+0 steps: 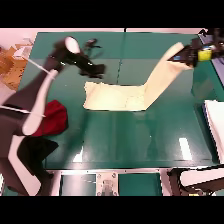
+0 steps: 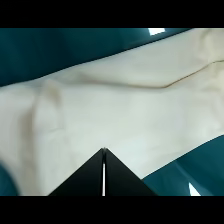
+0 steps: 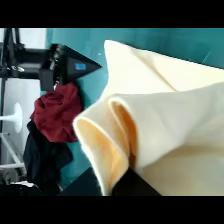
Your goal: Fold the shirts.
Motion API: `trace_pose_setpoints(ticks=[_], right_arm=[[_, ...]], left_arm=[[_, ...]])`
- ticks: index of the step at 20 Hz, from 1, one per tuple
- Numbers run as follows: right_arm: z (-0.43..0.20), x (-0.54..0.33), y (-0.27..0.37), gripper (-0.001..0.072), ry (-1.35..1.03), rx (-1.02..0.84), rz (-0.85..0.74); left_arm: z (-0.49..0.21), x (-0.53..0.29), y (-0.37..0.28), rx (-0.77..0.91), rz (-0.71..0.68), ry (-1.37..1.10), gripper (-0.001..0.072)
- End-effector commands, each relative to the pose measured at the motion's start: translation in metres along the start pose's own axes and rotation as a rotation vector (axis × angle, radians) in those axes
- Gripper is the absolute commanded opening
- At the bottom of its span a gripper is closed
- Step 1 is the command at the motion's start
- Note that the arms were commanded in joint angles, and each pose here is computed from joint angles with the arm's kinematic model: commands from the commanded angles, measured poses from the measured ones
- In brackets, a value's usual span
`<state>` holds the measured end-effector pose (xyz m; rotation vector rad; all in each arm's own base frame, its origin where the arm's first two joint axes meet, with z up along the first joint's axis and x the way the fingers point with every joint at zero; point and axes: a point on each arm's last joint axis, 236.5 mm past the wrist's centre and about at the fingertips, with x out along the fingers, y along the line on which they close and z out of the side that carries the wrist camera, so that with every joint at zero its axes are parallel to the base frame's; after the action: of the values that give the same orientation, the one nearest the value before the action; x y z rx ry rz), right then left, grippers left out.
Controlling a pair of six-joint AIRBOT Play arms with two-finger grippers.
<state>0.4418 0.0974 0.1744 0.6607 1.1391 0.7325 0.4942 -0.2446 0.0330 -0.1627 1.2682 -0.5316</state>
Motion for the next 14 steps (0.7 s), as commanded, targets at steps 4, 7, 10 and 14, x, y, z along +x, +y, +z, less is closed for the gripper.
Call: trace_pose_setpoints(ticks=[4,7,10,14], right_arm=[[0.001,0.176,0.061,0.0012,-0.059,0.016,-0.062],[-0.028,0.301,0.081,0.0014,-0.084,0.023,-0.020],[-0.081,0.396,0.087,0.0551,-0.070,0.021,-0.001],[-0.058,0.343,0.051,0.0551,-0.005,-0.027,-0.100]], left_arm=[[-0.039,-0.086,0.118,-0.130,0.198,0.121,0.0022],[-0.043,-0.093,0.131,-0.135,0.205,0.130,0.0022],[-0.043,-0.093,0.131,-0.110,0.201,0.131,0.0022],[-0.043,-0.093,0.131,-0.084,0.200,0.134,0.0022]])
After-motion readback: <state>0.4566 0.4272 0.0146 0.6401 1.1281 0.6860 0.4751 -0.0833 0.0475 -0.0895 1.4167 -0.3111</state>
